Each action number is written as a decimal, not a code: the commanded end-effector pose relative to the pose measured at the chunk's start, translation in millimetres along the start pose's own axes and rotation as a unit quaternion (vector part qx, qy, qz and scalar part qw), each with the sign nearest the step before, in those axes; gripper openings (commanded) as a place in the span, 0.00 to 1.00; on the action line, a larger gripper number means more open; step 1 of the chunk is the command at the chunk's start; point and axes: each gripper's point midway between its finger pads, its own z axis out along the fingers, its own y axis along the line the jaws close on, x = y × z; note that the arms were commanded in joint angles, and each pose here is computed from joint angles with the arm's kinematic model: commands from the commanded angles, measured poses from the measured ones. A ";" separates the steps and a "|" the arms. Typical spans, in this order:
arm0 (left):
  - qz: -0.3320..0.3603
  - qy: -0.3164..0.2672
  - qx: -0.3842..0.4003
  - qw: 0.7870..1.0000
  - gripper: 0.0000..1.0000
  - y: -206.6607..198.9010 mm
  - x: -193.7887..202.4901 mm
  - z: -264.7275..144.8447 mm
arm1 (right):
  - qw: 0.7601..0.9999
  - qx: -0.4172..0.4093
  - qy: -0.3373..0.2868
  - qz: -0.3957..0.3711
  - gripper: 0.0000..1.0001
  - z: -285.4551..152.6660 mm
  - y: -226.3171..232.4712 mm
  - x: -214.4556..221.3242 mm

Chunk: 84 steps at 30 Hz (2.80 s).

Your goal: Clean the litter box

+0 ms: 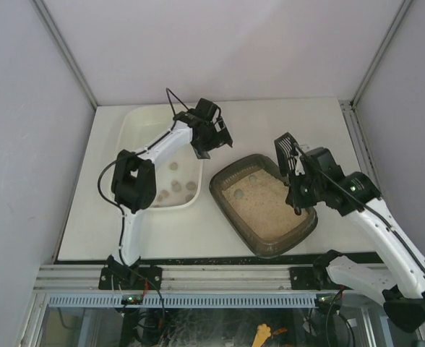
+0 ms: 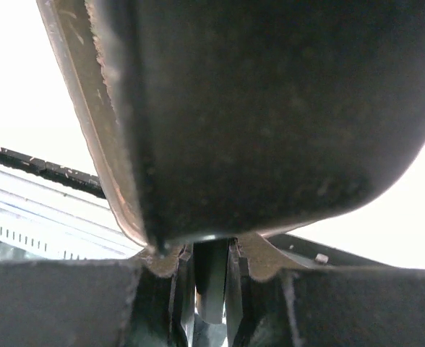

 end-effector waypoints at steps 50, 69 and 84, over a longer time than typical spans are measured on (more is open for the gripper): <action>-0.093 0.002 0.116 0.989 1.00 34.0 62.0 -86.6 | 0.886 -0.025 0.434 0.164 0.00 85.9 79.7 43.9; -0.088 -0.028 0.134 0.987 1.00 39.0 58.7 -94.5 | 0.859 -0.197 0.418 0.222 0.00 121.7 132.0 68.8; -0.081 -0.034 0.140 0.986 1.00 39.1 57.9 -93.9 | 0.818 -0.304 0.412 0.261 0.00 158.9 155.6 78.5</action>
